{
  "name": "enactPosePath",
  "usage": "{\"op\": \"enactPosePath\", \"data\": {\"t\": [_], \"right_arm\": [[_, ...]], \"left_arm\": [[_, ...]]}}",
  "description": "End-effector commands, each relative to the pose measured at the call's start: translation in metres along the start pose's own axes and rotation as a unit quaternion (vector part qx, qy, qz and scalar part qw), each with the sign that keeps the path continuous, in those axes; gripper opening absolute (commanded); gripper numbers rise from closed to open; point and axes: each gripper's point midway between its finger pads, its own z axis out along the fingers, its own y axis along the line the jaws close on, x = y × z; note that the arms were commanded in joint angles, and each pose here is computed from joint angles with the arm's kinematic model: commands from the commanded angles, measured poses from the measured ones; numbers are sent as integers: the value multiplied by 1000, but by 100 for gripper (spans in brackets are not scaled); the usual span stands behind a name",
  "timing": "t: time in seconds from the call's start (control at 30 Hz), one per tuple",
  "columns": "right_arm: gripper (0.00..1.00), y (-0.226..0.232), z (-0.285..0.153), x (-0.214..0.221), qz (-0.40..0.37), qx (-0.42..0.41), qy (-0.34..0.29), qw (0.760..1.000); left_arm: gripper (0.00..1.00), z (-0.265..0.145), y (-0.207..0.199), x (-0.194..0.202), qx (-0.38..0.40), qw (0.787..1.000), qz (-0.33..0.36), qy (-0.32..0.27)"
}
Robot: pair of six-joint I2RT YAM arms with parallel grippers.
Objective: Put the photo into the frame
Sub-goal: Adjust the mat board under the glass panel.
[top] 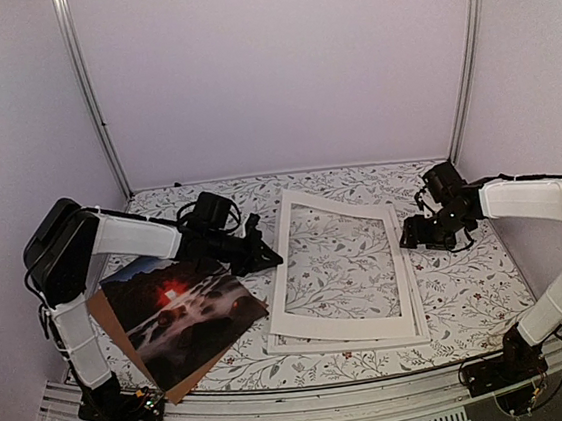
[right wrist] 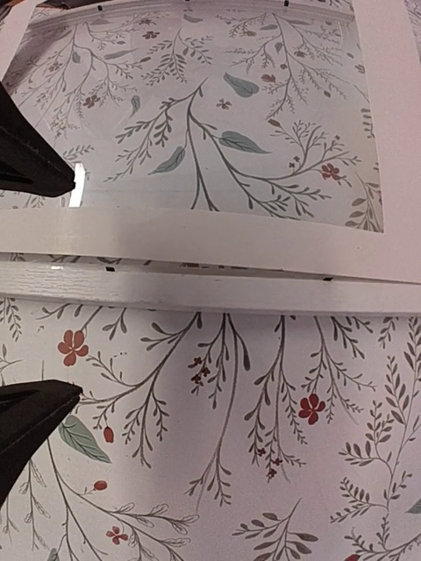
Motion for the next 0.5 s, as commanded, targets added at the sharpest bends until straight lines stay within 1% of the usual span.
{"op": "enactPosePath", "data": {"t": [0.0,0.2,0.23,0.47], "right_arm": [[76,-9,-5,-9,-4,21,-11,1000],[77,-12,-7,-14,-2,25,-14,1000],[77,-12,-7,-14,-2,26,-14,1000],[77,-12,-6,-15,-4,26,-14,1000]], "left_arm": [[0,8,1,-2,-13,1000,10,0],[0,11,2,-5,-20,1000,14,-3],[1,11,7,0,-33,999,7,5],[3,12,13,4,-55,998,6,6]]}}
